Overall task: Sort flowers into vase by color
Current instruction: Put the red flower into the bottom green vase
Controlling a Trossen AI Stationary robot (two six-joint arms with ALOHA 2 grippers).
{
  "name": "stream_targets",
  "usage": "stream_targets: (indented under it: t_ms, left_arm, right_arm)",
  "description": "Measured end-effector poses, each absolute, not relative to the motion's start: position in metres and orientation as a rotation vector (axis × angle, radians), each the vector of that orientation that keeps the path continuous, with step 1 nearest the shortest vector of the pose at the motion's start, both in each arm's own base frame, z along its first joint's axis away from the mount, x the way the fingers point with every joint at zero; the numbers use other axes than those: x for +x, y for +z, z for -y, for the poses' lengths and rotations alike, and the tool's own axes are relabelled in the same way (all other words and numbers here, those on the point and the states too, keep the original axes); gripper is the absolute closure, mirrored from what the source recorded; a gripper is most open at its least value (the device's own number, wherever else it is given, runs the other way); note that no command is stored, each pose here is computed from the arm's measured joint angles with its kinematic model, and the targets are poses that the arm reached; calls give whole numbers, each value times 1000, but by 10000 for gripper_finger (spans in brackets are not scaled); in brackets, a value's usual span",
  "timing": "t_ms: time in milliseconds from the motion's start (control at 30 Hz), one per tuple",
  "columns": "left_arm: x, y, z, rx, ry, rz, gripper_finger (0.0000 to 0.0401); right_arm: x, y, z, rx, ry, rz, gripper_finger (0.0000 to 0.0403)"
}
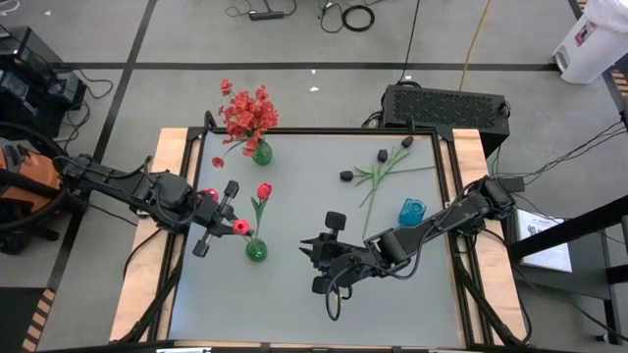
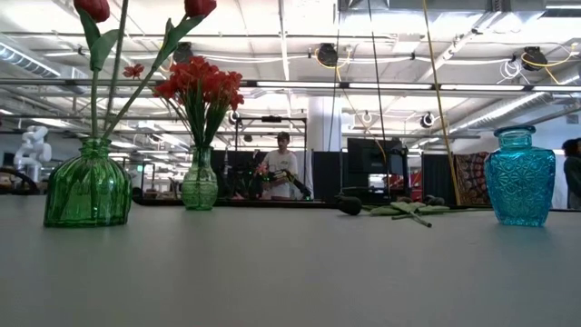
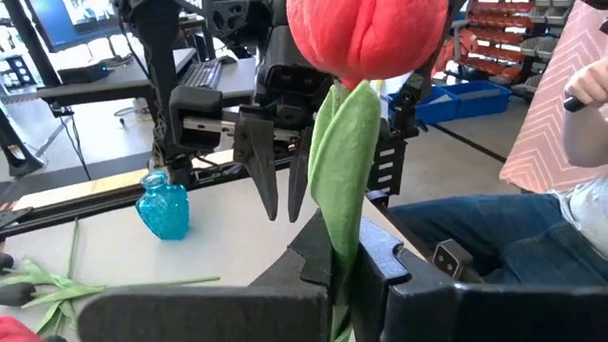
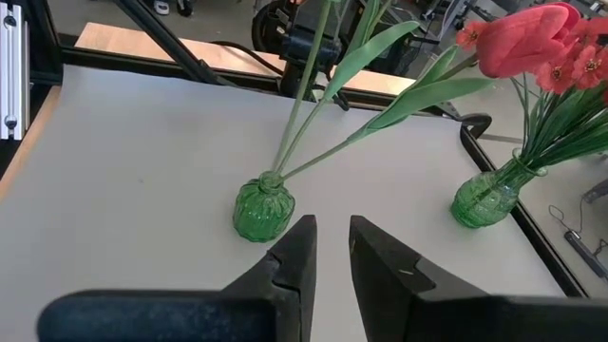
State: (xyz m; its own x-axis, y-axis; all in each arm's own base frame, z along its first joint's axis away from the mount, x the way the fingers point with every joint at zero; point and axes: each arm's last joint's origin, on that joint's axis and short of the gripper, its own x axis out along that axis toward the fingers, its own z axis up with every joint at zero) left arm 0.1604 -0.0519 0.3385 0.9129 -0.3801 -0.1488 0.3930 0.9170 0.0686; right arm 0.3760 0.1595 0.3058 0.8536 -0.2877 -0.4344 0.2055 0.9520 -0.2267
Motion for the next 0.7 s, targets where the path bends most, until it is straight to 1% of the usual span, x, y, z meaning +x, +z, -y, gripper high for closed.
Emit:
stream_targets:
  t_ms: [200,533,700]
  left_arm:
    - [156,336,50,101,-401,-174,386]
    - [156,335,51,109,-404,-175,386]
    - [159,330,52,113,-405,-225,386]
  right_arm:
    - [376,306,-159,-177,-260,-483,344]
    - [376,306,-159,-177,-261,-483,344]
    - [376,306,-159,-177,-261,-483,344]
